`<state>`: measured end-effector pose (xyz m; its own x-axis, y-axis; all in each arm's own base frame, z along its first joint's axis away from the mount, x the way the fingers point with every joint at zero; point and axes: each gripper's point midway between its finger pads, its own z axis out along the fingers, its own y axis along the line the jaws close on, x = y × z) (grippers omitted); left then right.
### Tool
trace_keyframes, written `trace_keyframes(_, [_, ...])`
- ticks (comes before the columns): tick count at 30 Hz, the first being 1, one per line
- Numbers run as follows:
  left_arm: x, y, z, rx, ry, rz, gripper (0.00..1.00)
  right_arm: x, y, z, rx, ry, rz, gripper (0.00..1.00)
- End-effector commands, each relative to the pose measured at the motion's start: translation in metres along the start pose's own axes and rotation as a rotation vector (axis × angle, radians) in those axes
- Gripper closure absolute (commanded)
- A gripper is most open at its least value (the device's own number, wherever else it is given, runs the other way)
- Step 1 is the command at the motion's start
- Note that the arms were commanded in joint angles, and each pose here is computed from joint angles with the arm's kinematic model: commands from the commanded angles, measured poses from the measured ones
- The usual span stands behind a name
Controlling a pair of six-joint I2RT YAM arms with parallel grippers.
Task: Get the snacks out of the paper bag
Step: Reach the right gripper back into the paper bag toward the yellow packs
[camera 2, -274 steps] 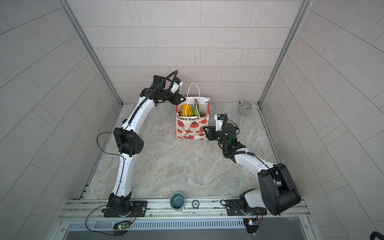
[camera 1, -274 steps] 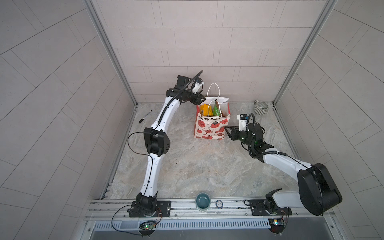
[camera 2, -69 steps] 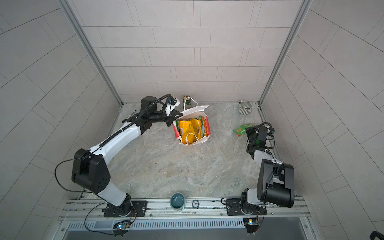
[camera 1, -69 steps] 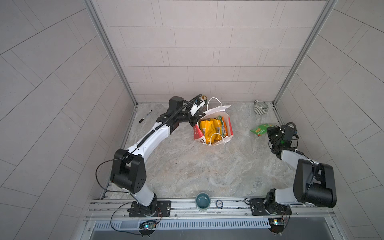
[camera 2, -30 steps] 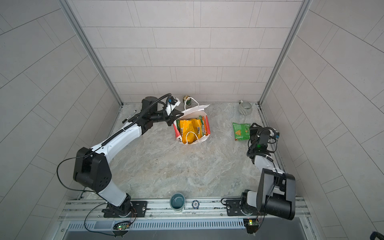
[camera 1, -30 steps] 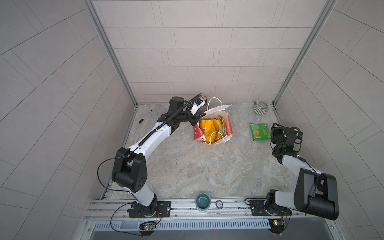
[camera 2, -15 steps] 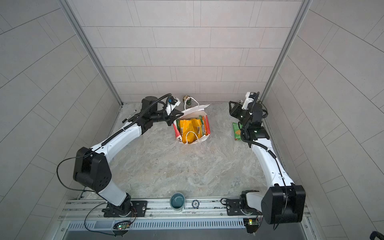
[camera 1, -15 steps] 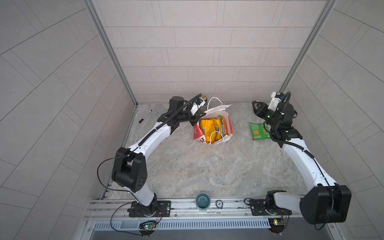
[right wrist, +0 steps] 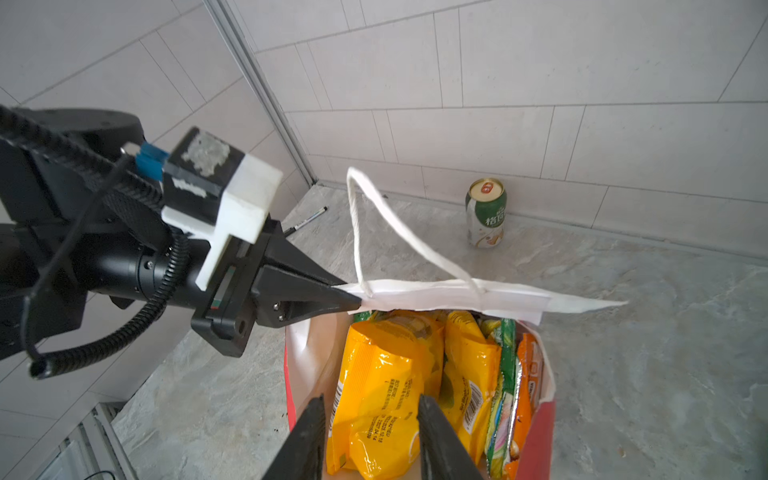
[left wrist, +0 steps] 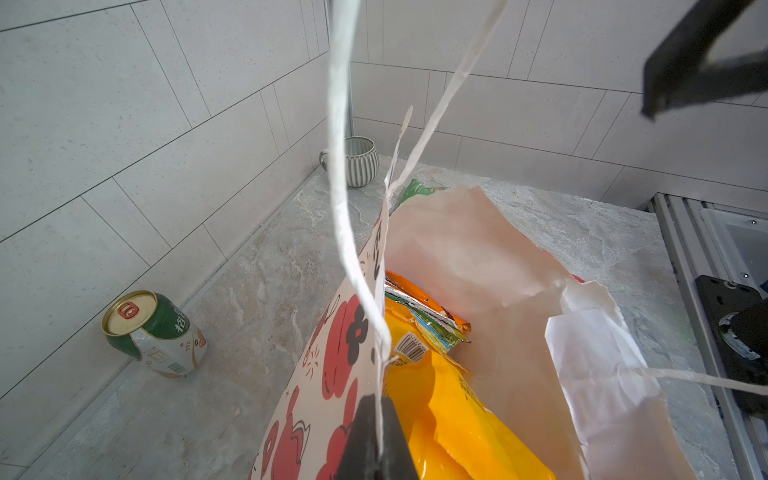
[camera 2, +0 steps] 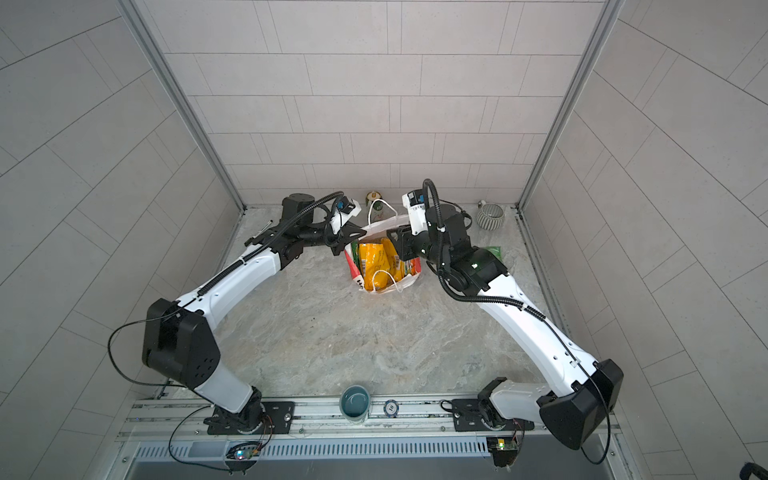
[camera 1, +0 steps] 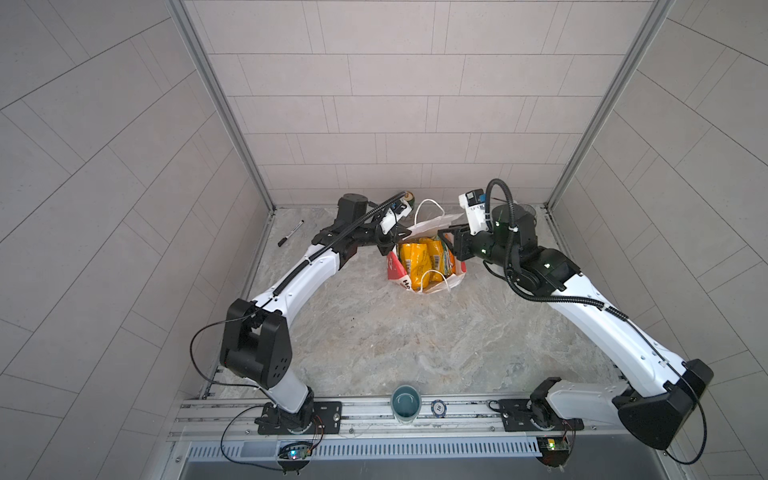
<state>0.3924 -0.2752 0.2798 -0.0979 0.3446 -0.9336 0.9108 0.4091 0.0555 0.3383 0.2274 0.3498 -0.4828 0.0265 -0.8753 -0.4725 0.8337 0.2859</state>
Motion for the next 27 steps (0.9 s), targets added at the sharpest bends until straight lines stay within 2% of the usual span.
trace_keyframes(1, [-0.04, -0.008, -0.017, 0.009, -0.087, 0.082, 1.0, 0.014, -0.005, 0.005, 0.078, 0.05, -0.021, 0.57])
trace_keyframes(6, [-0.041, -0.006, -0.014, 0.01, -0.098, 0.073, 1.0, 0.021, -0.002, 0.015, 0.09, 0.022, -0.021, 0.42])
trace_keyframes(10, [-0.044, -0.006, -0.013, 0.018, -0.104, 0.073, 1.0, 0.024, -0.004, 0.025, 0.103, 0.037, 0.001, 0.43])
trace_keyframes(14, [-0.045, -0.008, -0.013, 0.026, -0.11, 0.07, 1.0, 0.035, 0.002, 0.04, 0.1, 0.128, 0.004, 0.37])
trace_keyframes(21, [-0.046, -0.011, -0.015, 0.029, -0.114, 0.079, 1.0, 0.054, 0.004, 0.058, 0.143, 0.152, 0.009, 0.31])
trace_keyframes(27, [-0.046, -0.011, -0.014, 0.032, -0.114, 0.078, 1.0, 0.07, 0.004, 0.077, 0.157, 0.171, 0.033, 0.3])
